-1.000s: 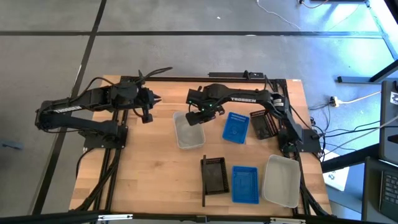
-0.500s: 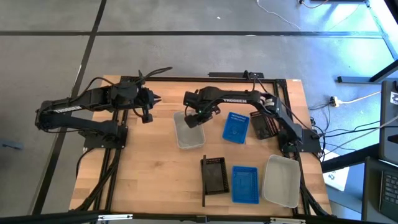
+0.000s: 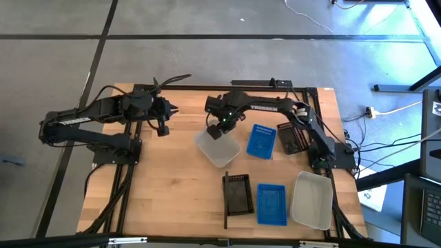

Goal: Stack baskets on shelf by color
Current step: Stack the gray bin on top of the gray bins on the shelf

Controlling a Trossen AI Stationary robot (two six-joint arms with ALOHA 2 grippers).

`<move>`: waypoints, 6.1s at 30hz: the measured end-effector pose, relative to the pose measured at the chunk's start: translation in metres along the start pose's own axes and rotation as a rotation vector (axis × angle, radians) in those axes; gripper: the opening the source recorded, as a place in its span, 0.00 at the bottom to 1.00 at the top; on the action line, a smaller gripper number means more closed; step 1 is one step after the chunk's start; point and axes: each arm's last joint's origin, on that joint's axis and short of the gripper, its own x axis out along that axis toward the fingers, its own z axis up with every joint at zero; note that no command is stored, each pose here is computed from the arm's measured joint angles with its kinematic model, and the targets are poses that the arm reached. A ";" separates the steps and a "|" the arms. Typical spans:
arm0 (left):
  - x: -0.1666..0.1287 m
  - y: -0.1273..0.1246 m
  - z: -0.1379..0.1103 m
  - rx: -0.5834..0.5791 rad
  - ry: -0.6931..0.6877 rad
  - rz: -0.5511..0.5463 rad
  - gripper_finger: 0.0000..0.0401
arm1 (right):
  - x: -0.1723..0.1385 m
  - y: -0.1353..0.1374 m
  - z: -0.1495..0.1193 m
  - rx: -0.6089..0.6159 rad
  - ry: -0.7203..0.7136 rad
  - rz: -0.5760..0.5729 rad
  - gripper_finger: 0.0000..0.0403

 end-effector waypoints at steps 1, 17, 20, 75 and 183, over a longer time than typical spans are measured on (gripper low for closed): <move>0.000 0.000 0.000 0.000 0.000 0.000 0.09 | -0.010 0.001 0.001 0.000 -0.014 0.010 0.01; 0.000 0.000 0.000 0.026 -0.001 0.000 0.09 | -0.177 -0.018 -0.075 0.160 -0.297 -0.122 0.00; 0.000 0.000 0.000 0.026 -0.001 0.001 0.09 | -0.209 -0.023 -0.102 0.207 -0.391 -0.097 0.00; 0.028 0.032 0.022 -0.033 -0.256 -0.034 0.10 | -0.213 -0.133 -0.350 0.666 0.121 0.227 0.00; 0.076 0.027 0.022 0.002 -0.169 -0.046 0.10 | -0.152 -0.064 -0.362 0.812 0.137 -0.140 0.21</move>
